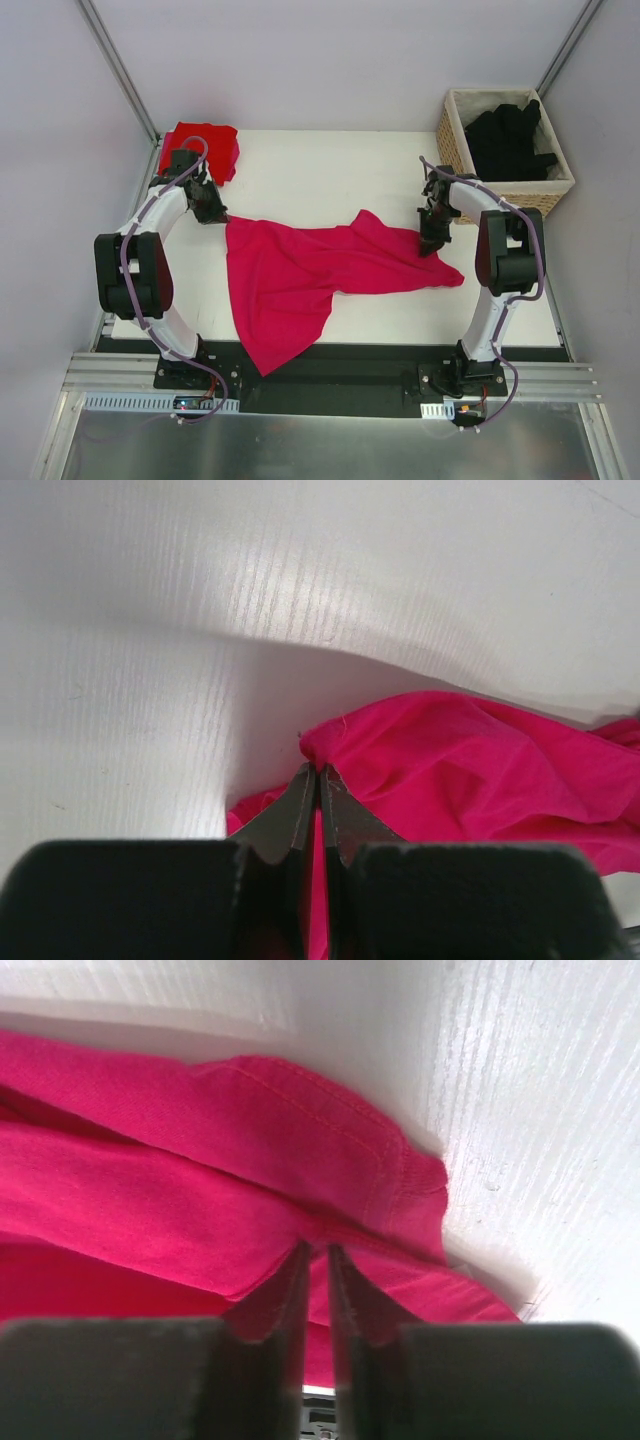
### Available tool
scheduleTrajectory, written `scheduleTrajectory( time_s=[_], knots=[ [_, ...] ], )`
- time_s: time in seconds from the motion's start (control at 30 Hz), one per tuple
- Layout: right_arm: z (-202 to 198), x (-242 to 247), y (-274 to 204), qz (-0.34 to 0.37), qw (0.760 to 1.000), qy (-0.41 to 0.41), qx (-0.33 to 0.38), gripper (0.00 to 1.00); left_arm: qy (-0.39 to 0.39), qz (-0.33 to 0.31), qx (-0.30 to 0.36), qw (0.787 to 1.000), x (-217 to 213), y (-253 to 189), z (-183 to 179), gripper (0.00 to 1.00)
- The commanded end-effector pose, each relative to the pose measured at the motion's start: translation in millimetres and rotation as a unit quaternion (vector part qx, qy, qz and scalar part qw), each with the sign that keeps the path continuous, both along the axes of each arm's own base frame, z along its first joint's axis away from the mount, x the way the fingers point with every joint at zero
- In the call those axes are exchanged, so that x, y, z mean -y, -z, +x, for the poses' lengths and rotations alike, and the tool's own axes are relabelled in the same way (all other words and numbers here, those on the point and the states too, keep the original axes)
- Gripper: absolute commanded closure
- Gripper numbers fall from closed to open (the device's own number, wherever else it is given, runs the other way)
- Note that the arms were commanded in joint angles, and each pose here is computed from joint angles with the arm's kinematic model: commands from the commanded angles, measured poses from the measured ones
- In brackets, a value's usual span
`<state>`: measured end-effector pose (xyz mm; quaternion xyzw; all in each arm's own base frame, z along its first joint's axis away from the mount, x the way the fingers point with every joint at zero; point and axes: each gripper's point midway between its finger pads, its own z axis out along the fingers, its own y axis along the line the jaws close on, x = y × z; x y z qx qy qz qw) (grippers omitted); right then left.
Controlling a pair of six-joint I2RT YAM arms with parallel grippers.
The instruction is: Fold and stack the t-shirts
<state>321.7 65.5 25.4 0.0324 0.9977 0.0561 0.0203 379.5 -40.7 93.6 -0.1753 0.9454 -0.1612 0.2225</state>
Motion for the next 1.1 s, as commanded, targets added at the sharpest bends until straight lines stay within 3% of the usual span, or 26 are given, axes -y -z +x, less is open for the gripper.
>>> scheduleTrajectory(
  time_s=[0.0, 0.13, 0.7, 0.87, 1.07],
  knots=[
    [-2.6, 1.1, -6.6, 0.001, 1.000, 0.001, 0.002, 0.90, 0.002, 0.007, 0.015, 1.000, -6.6, -14.6, -5.3, 1.00],
    [0.1, -0.4, -23.2, 0.005, 1.000, 0.002, 0.023, 1.00, 0.002, 0.005, 0.012, 1.000, -6.3, -13.1, -6.0, 1.00],
    [22.1, 11.1, -143.0, -0.016, 0.984, 0.027, 0.173, 1.00, 0.015, -0.010, 0.030, 0.999, -0.3, -26.2, 4.8, 1.00],
    [28.6, 22.2, -180.0, -0.038, 0.969, 0.043, 0.238, 1.00, 0.022, -0.026, 0.091, 0.995, 5.3, -80.5, 15.8, 1.00],
    [46.9, 38.2, -253.1, -0.068, 0.925, 0.048, 0.371, 1.00, 0.040, -0.010, 0.219, 0.975, 2.1, -204.5, 29.8, 1.00]
  ],
)
